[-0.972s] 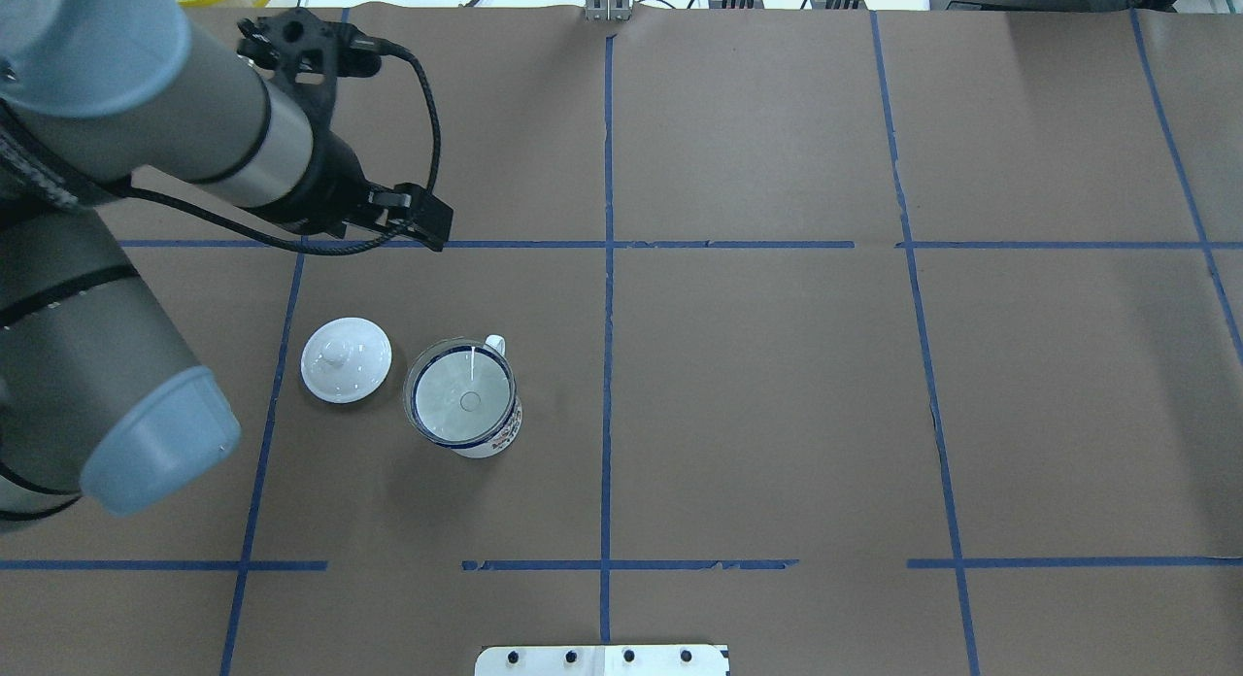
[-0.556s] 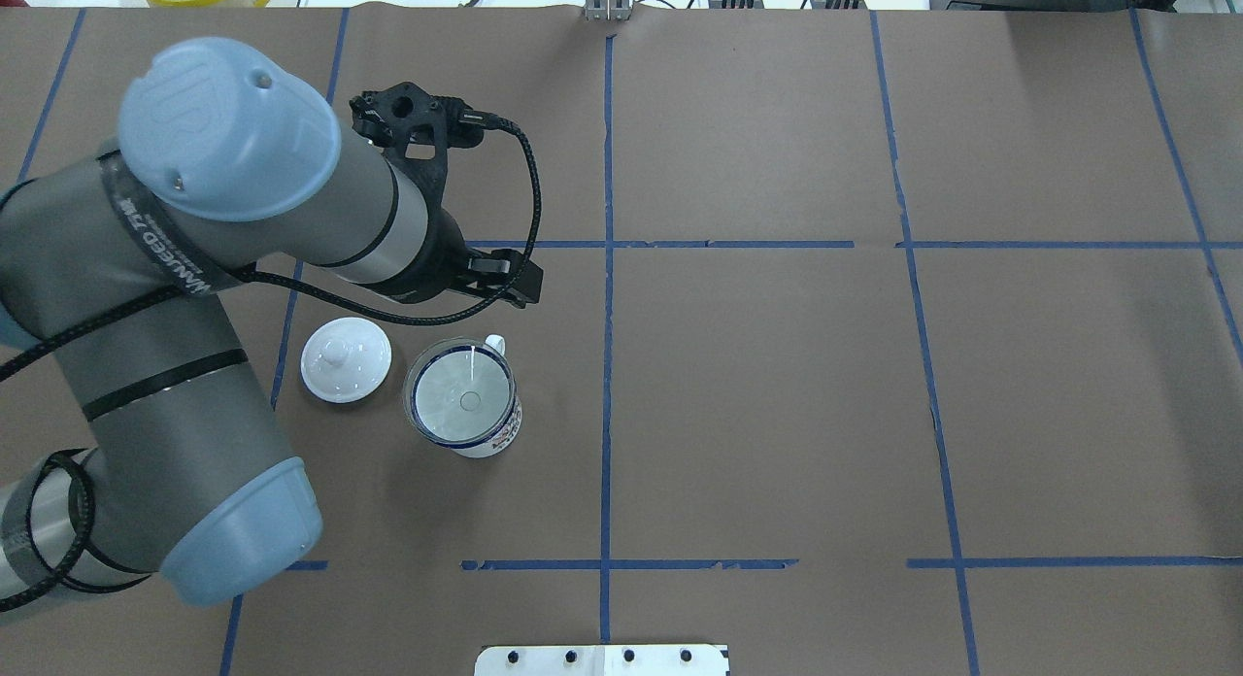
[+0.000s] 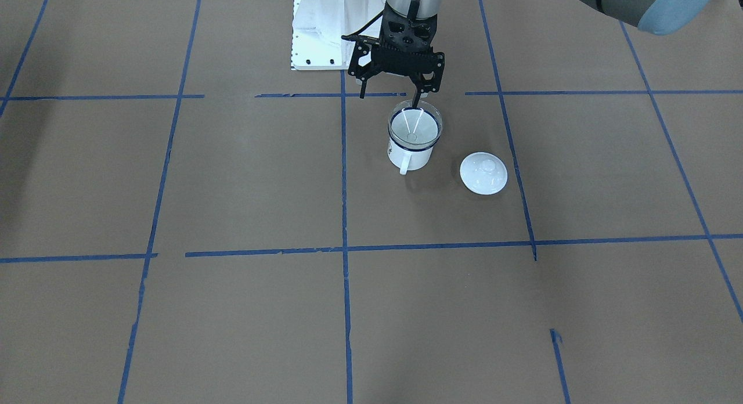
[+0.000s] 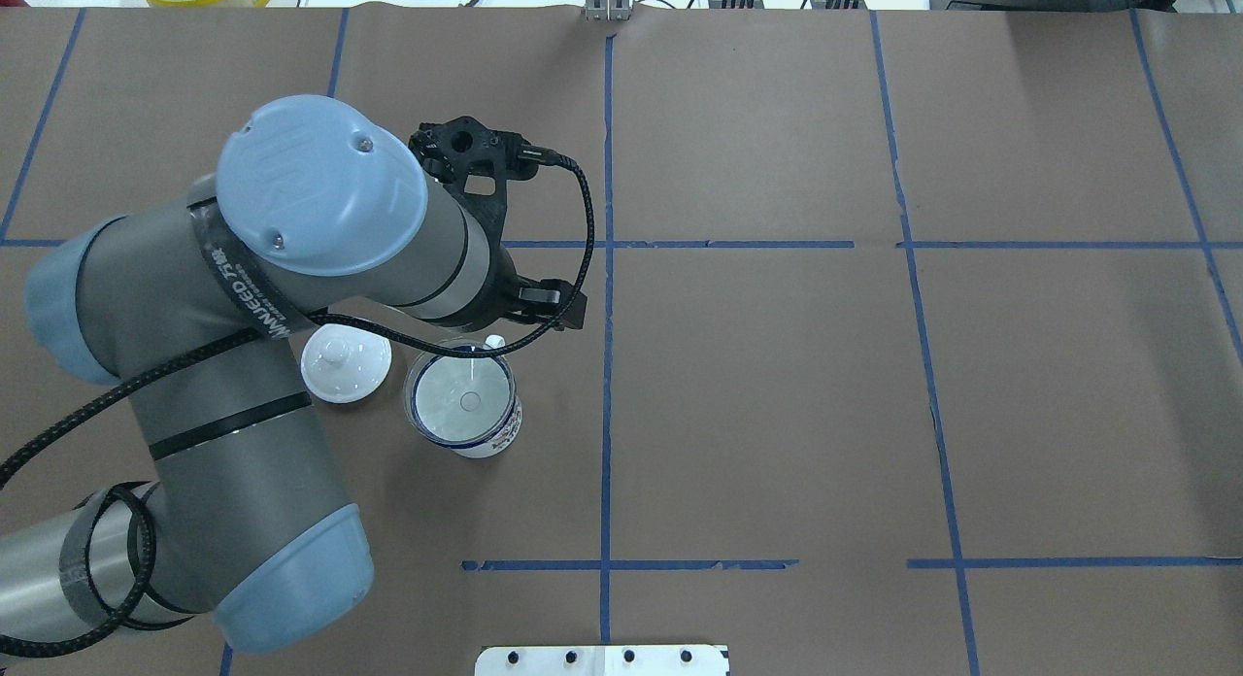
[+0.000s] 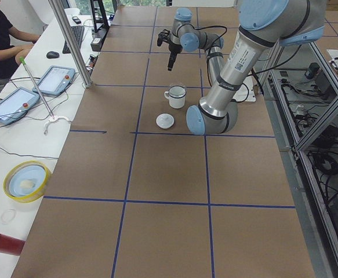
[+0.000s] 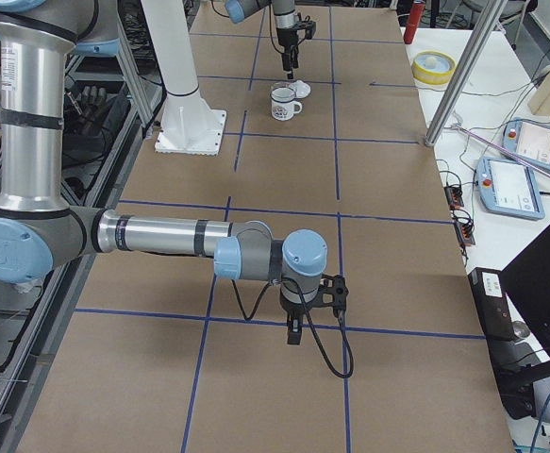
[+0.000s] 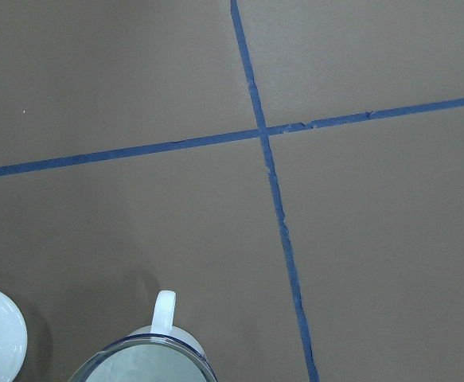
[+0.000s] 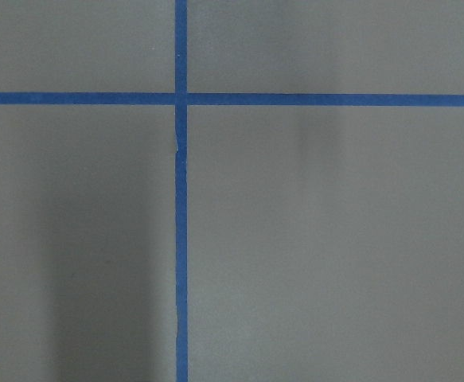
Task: Remove funnel from cup
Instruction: 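Move the left gripper over the clear glass funnel in the white mug, then lower the left gripper and close it on the funnel rim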
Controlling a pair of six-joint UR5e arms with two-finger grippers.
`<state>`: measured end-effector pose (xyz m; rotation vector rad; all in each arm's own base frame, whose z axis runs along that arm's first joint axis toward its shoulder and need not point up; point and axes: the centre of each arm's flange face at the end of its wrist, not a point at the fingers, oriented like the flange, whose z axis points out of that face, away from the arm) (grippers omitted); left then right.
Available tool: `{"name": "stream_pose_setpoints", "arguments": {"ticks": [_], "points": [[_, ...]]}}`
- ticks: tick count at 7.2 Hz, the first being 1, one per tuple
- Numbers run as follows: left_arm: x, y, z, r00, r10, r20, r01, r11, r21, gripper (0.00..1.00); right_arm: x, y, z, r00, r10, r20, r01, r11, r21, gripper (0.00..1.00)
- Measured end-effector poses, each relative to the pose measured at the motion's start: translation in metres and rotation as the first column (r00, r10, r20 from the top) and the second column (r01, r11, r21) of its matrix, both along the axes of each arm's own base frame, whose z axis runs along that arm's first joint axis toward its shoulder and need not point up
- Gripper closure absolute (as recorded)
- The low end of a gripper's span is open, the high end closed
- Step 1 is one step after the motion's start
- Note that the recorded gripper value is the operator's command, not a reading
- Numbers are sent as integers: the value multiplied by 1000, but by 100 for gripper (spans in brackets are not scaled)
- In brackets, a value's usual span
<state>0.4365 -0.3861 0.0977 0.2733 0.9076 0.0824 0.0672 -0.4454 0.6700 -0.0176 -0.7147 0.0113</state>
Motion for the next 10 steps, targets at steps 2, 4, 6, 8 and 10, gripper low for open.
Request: {"name": "stream_pose_setpoints", "arguments": {"ticks": [2,4,6,8,10], "points": [[17,13,-17,1000,-3,13,3,999,-44,0,0,0,0,1000,0,0,0,1000,0,0],[41,21,-19,999,-10,35,13,996,-92,0,0,0,0,1000,0,0,0,1000,0,0],[77,24,8,993,-5,116,18,993,-115,0,0,0,0,1000,0,0,0,1000,0,0],[79,30,39,987,3,158,18,991,-130,3,0,0,0,1000,0,0,0,1000,0,0],[68,36,56,986,6,164,16,991,-134,7,0,0,0,1000,0,0,0,1000,0,0]]}}
